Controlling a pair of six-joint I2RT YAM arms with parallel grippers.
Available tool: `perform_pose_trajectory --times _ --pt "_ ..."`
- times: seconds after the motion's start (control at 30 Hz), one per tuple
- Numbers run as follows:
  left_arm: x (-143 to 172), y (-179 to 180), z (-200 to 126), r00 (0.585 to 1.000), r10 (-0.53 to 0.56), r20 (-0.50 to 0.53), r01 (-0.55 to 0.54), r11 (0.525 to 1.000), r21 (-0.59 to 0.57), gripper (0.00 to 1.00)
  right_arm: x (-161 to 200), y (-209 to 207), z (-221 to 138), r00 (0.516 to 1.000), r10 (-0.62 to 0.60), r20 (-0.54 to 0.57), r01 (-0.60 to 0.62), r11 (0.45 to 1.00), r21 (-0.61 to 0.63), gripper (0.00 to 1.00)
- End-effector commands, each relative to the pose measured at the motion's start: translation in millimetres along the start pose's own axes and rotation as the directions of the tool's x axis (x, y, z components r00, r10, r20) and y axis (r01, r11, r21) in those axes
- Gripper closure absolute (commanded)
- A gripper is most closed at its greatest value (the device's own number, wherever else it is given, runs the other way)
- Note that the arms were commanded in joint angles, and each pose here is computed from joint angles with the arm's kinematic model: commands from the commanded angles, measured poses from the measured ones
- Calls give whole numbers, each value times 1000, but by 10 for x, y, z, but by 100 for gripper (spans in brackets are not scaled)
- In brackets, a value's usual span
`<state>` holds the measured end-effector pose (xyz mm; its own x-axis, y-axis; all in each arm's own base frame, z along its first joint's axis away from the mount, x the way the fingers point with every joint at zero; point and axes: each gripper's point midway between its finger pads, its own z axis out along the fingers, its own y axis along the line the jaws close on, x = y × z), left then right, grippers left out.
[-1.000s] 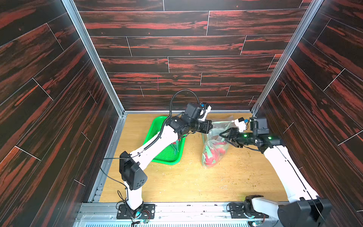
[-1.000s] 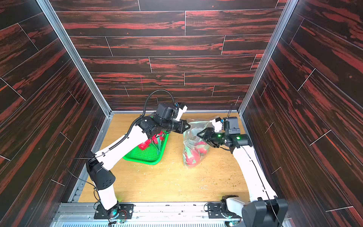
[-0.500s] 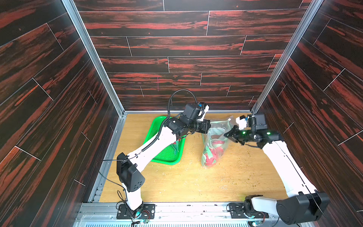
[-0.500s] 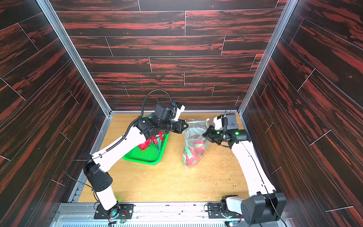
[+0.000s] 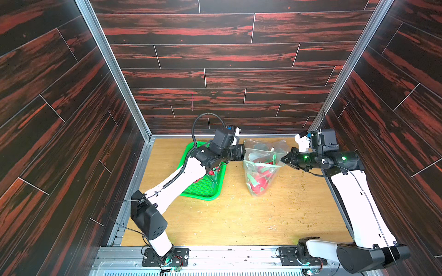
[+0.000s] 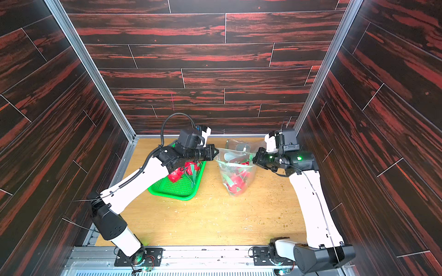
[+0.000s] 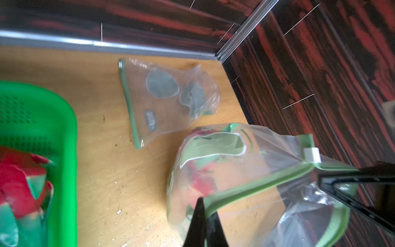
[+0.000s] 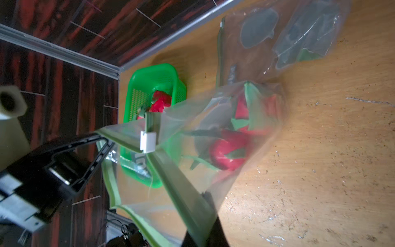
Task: Open the zip-top bag and take out the dragon fruit
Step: Pick up the dragon fruit from the zipper food storage bag.
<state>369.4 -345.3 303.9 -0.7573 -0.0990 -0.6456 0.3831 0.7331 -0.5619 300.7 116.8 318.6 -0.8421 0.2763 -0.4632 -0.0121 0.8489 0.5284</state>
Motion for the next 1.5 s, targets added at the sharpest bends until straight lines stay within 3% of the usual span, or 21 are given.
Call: perform_pose_trajectory --times 0.0,0.17,0.3,0.4,0.5,0.7,1.0,1.23,1.47 --pt "-138 100 -144 997 -50 58 51 999 -14 100 -24 42 -35 997 -71 8 71 997 24 100" --pt "61 286 -48 1000 -13 -19 12 997 -78 97 87 184 260 987 -146 -66 149 988 34 100" --pt "68 318 -240 989 122 -84 -132 982 -137 75 96 285 440 985 -155 -76 156 988 14 100" --pt "-79 206 -486 975 217 -49 -222 965 -140 60 56 362 501 987 -148 -63 148 989 -14 100" --pt "-190 5 -687 960 281 -2 -280 955 -101 54 31 446 542 987 -153 -55 150 988 -44 100" --pt "-121 -272 -606 938 342 -51 -340 939 43 54 33 565 593 986 -158 -50 154 985 -83 100" --pt "293 -441 68 922 315 -224 -266 938 225 66 61 609 587 988 -149 -28 145 984 -107 100" --pt "509 -436 499 911 325 -256 -259 930 260 67 112 553 630 991 -128 -32 124 987 -101 100" --pt "449 -329 820 926 333 -179 -292 930 221 61 145 493 667 994 -106 -32 103 991 -84 100"
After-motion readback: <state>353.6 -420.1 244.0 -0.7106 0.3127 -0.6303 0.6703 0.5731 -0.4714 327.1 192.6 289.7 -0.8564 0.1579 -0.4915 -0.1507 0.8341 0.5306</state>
